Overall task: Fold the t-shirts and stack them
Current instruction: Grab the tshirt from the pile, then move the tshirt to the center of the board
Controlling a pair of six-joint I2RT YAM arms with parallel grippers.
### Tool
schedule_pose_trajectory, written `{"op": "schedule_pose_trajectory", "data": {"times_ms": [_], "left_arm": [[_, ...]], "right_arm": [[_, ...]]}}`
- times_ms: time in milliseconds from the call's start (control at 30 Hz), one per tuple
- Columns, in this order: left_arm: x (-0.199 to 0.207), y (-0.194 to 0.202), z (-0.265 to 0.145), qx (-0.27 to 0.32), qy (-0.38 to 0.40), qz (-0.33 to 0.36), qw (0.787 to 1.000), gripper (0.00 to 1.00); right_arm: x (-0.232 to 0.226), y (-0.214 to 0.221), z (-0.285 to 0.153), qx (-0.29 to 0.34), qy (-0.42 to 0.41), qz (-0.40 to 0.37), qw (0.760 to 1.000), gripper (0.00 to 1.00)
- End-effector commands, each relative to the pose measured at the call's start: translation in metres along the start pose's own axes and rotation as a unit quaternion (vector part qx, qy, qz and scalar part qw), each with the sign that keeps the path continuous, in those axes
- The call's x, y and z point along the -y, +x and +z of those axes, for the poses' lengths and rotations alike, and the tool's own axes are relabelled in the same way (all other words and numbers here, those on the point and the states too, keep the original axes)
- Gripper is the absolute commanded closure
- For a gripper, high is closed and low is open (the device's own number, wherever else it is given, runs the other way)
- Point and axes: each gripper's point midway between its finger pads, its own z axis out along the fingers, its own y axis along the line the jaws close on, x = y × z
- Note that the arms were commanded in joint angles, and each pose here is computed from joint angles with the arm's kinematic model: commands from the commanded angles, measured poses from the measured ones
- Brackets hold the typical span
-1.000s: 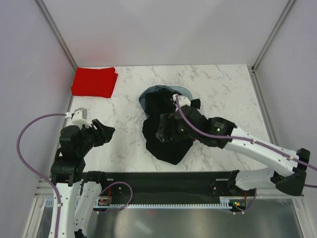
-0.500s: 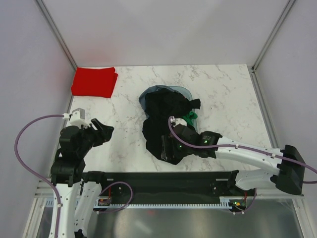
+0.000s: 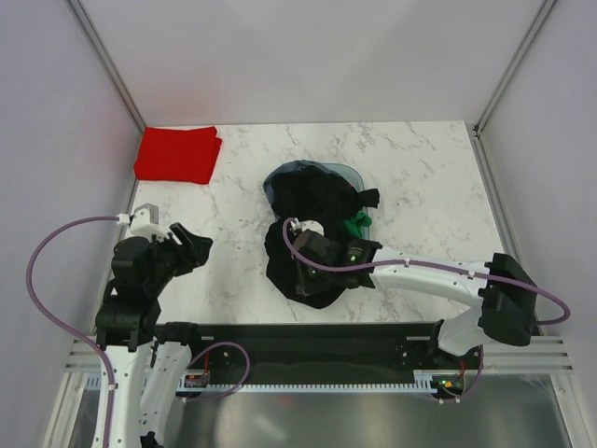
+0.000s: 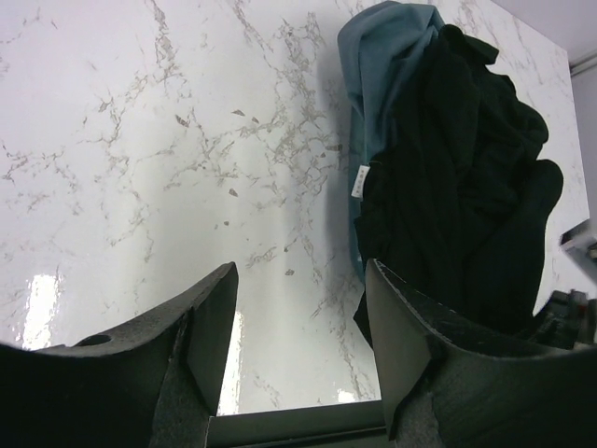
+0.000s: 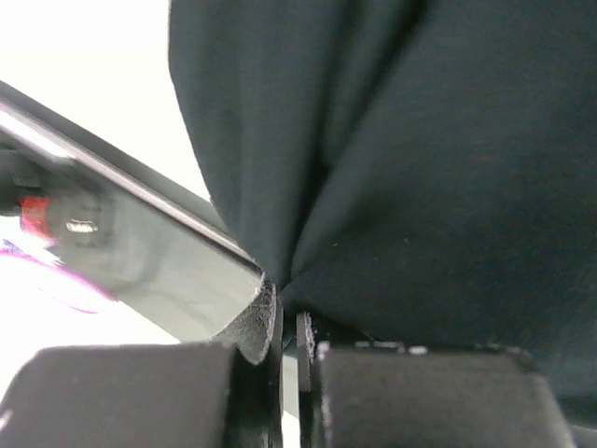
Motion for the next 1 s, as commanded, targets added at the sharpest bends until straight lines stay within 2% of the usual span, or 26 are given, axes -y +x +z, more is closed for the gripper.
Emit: {"op": "schedule_pose_trajectory", "data": {"times_ms": [0, 33, 67, 133, 167, 233, 267, 300, 333, 367, 400, 433, 467, 533, 567, 600, 633, 667, 733, 767, 800, 867, 900, 967], "left_arm": [[-0.003, -0.004, 0.003, 0.007, -0.012, -0.014, 1.0, 0.36], [-0.003, -0.004, 0.003, 0.007, -0.012, -0.015, 1.0, 0.36], [-0.003, -0.004, 0.003, 0.007, -0.012, -0.014, 1.0, 0.36], [-0.003, -0.004, 0.003, 0.008, -0.011, -0.015, 1.0, 0.36], [-0.003, -0.004, 0.002, 0.008, -0.011, -0.014, 1.0, 0.36], [-0.002, -0.004, 0.002, 0.008, -0.01, -0.014, 1.0, 0.36], [-0.002, -0.004, 0.003, 0.007, -0.01, -0.015, 1.0, 0.36], [-0.003, -0.004, 0.003, 0.007, -0.011, -0.015, 1.0, 0.36], [-0.002, -0.004, 0.003, 0.007, -0.011, -0.015, 1.0, 0.36], [-0.003, -0.004, 0.003, 0.007, -0.011, -0.015, 1.0, 0.36], [-0.002, -0.004, 0.002, 0.008, -0.01, -0.014, 1.0, 0.37], [-0.003, -0.004, 0.003, 0.007, -0.011, -0.015, 1.0, 0.36], [-0.002, -0.005, 0.002, 0.01, -0.01, -0.015, 1.0, 0.36], [-0.002, -0.004, 0.002, 0.009, -0.01, -0.014, 1.0, 0.36], [-0.002, -0.004, 0.002, 0.009, -0.01, -0.014, 1.0, 0.37], [-0.002, -0.004, 0.003, 0.007, -0.01, -0.015, 1.0, 0.37], [-0.002, -0.004, 0.003, 0.007, -0.011, -0.015, 1.0, 0.37], [-0.003, -0.003, 0.004, 0.004, -0.012, -0.015, 1.0, 0.37], [-0.003, -0.002, 0.005, 0.002, -0.013, -0.015, 1.0, 0.37], [-0.003, -0.002, 0.005, 0.001, -0.012, -0.015, 1.0, 0.37], [-0.003, -0.002, 0.004, 0.001, -0.012, -0.015, 1.0, 0.37], [-0.003, -0.003, 0.004, 0.002, -0.013, -0.016, 1.0, 0.37], [-0.003, -0.003, 0.004, 0.003, -0.012, -0.015, 1.0, 0.37], [-0.003, -0.003, 0.004, 0.003, -0.013, -0.016, 1.0, 0.37]], "right_arm": [[-0.062, -0.077, -0.05, 0.092, -0.082, -0.009, 0.992, 1.0], [-0.069, -0.094, -0.063, 0.108, -0.088, -0.014, 0.99, 1.0], [-0.087, -0.145, -0.108, 0.17, -0.115, -0.021, 0.979, 1.0], [-0.086, -0.188, -0.152, 0.218, -0.102, -0.037, 0.97, 1.0], [-0.092, -0.244, -0.232, 0.318, -0.122, -0.051, 0.939, 1.0], [-0.064, -0.288, -0.297, 0.406, -0.068, -0.045, 0.91, 1.0], [-0.059, -0.304, -0.376, 0.493, -0.072, -0.034, 0.867, 1.0], [-0.045, -0.309, -0.406, 0.534, -0.036, -0.046, 0.843, 1.0], [-0.008, -0.305, -0.457, 0.59, 0.025, -0.005, 0.807, 1.0], [0.009, -0.301, -0.454, 0.591, 0.069, 0.0, 0.804, 1.0], [0.026, -0.3, -0.475, 0.621, 0.103, 0.014, 0.777, 1.0], [0.062, -0.273, -0.512, 0.648, 0.139, 0.061, 0.746, 1.0], [0.077, -0.267, -0.477, 0.621, 0.19, 0.057, 0.758, 1.0], [0.106, -0.24, -0.484, 0.624, 0.22, 0.087, 0.745, 1.0], [0.12, -0.23, -0.451, 0.59, 0.267, 0.079, 0.758, 0.76], [0.127, -0.221, -0.438, 0.577, 0.276, 0.079, 0.764, 0.54], [0.131, -0.211, -0.432, 0.579, 0.255, 0.105, 0.767, 0.28], [0.128, -0.204, -0.396, 0.55, 0.243, 0.085, 0.795, 0.02], [0.118, -0.189, -0.357, 0.518, 0.18, 0.088, 0.832, 0.02], [0.114, -0.18, -0.316, 0.479, 0.168, 0.07, 0.859, 0.02], [0.09, -0.172, -0.288, 0.441, 0.1, 0.047, 0.891, 0.02], [0.075, -0.158, -0.237, 0.379, 0.063, 0.034, 0.923, 0.02], [0.064, -0.154, -0.222, 0.357, 0.036, 0.026, 0.933, 0.02], [0.063, -0.15, -0.193, 0.323, 0.048, 0.026, 0.945, 0.02]]}}
